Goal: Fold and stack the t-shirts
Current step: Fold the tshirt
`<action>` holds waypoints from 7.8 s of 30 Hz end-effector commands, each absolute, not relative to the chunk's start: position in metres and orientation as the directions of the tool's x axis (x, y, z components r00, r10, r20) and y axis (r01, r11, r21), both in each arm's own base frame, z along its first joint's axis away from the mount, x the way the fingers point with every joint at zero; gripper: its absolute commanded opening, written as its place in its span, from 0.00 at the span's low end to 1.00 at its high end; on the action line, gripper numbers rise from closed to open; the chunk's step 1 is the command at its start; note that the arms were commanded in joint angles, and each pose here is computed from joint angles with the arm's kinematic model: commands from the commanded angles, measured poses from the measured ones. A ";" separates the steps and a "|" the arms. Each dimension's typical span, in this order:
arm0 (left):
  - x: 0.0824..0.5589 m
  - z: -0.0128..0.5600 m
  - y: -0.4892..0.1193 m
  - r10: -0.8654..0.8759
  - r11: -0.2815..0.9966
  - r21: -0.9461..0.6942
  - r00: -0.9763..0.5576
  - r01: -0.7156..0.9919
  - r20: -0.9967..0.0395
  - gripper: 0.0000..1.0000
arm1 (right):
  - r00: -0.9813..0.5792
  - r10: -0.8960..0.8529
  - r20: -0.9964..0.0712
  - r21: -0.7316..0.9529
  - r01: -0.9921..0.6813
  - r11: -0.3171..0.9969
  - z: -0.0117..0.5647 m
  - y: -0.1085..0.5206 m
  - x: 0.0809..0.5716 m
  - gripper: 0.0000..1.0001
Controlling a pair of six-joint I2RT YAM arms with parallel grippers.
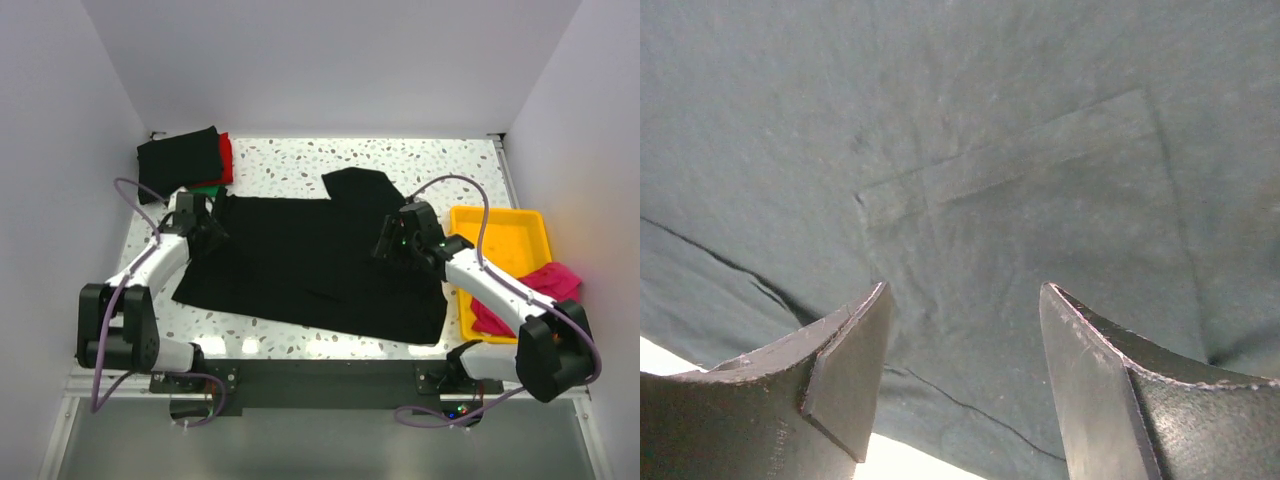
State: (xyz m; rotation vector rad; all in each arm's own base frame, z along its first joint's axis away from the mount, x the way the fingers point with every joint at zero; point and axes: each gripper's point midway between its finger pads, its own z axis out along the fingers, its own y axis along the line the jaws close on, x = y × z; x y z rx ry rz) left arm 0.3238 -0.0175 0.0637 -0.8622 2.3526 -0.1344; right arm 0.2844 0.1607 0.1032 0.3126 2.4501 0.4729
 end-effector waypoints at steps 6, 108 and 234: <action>0.382 0.067 -0.009 -0.637 0.747 -0.284 -0.526 -0.601 -0.564 0.45 | -0.812 0.234 -0.535 0.398 0.002 0.917 0.083 0.200 0.283 0.64; 0.316 0.161 -0.057 -0.446 0.886 -0.416 -0.626 -0.207 -0.639 0.73 | -0.822 0.190 -0.537 0.135 0.139 0.981 0.053 0.139 0.338 0.59; 0.270 0.039 0.078 -0.721 0.529 0.031 -0.468 -0.848 -0.511 0.00 | -0.774 0.226 -0.591 0.270 0.074 0.960 0.094 0.146 0.315 0.00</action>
